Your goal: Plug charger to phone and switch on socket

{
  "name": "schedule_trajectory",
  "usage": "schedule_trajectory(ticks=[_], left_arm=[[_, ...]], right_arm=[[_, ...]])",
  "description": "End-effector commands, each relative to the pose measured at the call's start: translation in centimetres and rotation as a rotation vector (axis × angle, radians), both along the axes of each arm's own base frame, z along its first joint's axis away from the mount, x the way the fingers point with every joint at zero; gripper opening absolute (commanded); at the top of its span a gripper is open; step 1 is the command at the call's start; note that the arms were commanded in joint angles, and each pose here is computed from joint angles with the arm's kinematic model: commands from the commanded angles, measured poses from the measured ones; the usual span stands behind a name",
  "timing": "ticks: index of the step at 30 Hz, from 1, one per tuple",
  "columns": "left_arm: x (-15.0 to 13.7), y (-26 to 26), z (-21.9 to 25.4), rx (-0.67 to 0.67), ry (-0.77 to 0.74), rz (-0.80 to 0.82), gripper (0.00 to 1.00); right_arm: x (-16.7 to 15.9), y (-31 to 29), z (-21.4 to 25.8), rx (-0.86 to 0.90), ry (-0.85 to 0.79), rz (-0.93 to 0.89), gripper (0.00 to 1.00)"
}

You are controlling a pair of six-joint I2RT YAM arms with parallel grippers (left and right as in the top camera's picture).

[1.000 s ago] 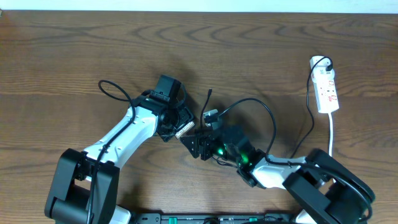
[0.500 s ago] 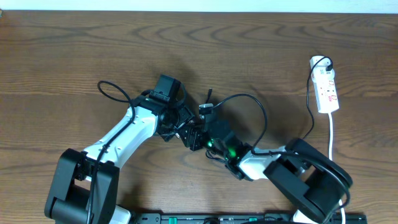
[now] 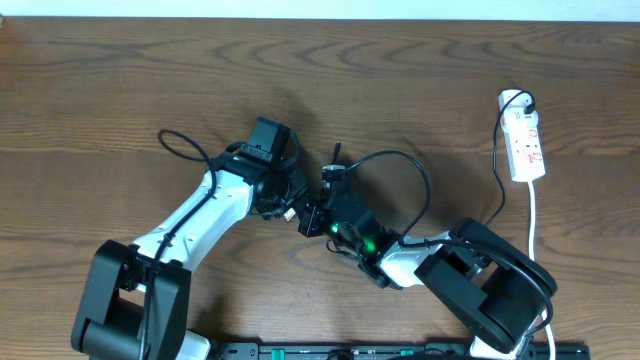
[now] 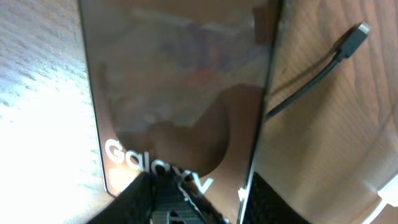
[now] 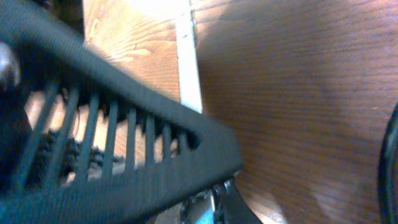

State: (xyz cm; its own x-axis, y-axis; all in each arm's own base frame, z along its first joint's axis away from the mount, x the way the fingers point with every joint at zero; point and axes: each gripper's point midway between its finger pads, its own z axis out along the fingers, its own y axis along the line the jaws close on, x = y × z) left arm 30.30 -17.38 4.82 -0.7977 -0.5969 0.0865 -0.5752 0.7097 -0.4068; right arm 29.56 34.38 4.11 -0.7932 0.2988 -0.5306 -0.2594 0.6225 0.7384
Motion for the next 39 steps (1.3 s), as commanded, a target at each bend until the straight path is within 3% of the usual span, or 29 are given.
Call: schedule_trajectory(ticks=[1, 2, 10, 16, 19, 22, 27, 39], left_arm=[[-0.1, -0.5, 0.8, -0.052, -0.006, -0.029, 0.78], [0.2, -0.6, 1.4, -0.071, -0.029, -0.050, 0.90], [1.7, 3.6, 9.7, -0.048, -0.378, -0.171, 0.92], [0.7, 6.7, 9.4, -0.017, -0.469, -0.155, 0.93], [0.8, 5.4, 8.5, -0.133, -0.571, -0.180, 0.92], [1.5, 4.9, 7.5, -0.236, -0.666, -0.104, 0.93], [2.4, 4.8, 9.7, -0.355, -0.918, -0.008, 0.99], [4.3, 3.9, 7.9, -0.521, -0.884, 0.078, 0.99]], right_arm=[[0.8, 0.4, 1.3, 0.039, -0.028, -0.027, 0.01], [0.9, 0.4, 1.4, 0.041, -0.030, -0.027, 0.01], [2.2, -0.9, 3.5, 0.097, -0.041, 0.033, 0.01], [3.8, -3.0, 8.0, 0.193, -0.090, 0.079, 0.01], [4.2, -4.1, 9.8, 0.248, -0.084, 0.092, 0.01], [4.3, -4.9, 10.5, 0.320, -0.011, 0.100, 0.01], [4.2, -5.3, 10.5, 0.384, 0.092, 0.100, 0.01], [4.4, -5.1, 11.5, 0.471, 0.157, 0.071, 0.01]])
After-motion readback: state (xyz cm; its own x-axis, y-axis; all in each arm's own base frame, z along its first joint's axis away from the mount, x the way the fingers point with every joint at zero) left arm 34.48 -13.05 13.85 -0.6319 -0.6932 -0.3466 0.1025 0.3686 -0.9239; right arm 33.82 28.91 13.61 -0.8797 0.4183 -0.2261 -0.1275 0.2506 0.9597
